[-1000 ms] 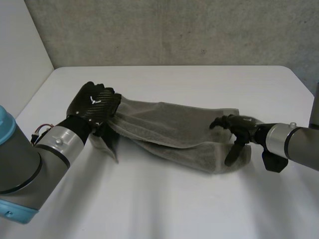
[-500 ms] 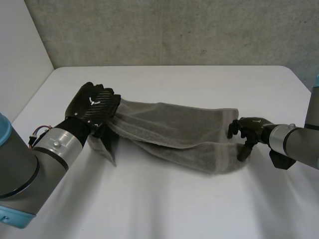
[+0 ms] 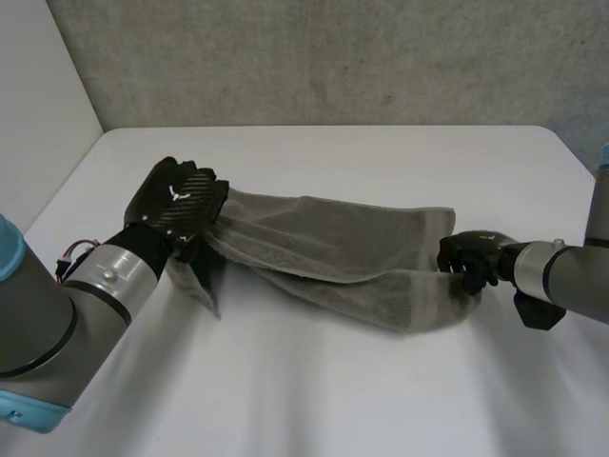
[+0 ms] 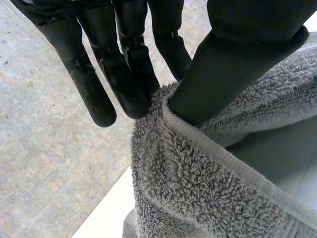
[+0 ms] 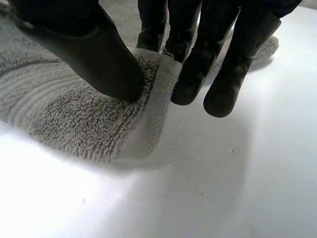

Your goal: Fold the laundry

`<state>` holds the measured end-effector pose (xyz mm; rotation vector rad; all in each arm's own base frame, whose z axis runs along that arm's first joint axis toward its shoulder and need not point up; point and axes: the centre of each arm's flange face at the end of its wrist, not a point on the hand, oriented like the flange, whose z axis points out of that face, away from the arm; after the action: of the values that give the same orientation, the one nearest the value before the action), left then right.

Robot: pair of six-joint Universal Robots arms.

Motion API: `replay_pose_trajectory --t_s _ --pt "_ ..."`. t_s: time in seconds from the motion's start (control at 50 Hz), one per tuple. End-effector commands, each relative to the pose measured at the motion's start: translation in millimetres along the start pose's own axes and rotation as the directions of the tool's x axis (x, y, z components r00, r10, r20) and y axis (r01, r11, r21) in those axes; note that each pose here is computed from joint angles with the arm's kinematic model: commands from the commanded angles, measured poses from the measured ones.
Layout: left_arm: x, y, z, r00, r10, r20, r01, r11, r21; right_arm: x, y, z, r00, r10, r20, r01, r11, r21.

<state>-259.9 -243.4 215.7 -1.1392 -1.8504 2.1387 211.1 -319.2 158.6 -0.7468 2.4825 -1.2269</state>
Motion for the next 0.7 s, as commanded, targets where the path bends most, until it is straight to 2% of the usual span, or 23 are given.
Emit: replay_pose_trajectory --t_s 0.02,0.22,0.32,0.5,0.66,0.7 --pt "-5.0 18.0 13.1 0.999 0.012 0.044 -0.013 1.0 0.005 30.4 -27.2 -31.0 0.996 0.055 -0.071 -0.047 0.993 0.109" --pt "-15.4 53.4 27.1 0.996 0.006 0.086 0.0 0.997 -0.075 67.3 -49.1 -65.4 0.977 0.092 -0.195 -0.041 0.966 0.256" --pt "-24.6 70.0 34.5 0.99 0.009 0.143 0.01 0.991 -0.132 68.4 -55.2 -78.0 0.978 0.123 -0.167 -0.069 0.952 0.299" --pt "-22.9 76.9 30.9 0.991 -0.001 0.133 0.024 0.985 -0.17 64.3 -57.8 -90.1 0.981 0.132 -0.141 -0.08 0.942 0.326" --pt "-12.6 71.4 9.0 0.995 -0.054 0.081 0.073 0.967 -0.246 61.0 -48.3 -86.9 0.982 0.132 -0.135 -0.086 0.95 0.301" --pt "-9.0 65.5 -0.5 0.992 -0.107 0.072 0.122 0.958 -0.261 60.4 -47.1 -86.1 0.982 0.131 -0.134 -0.086 0.951 0.298"
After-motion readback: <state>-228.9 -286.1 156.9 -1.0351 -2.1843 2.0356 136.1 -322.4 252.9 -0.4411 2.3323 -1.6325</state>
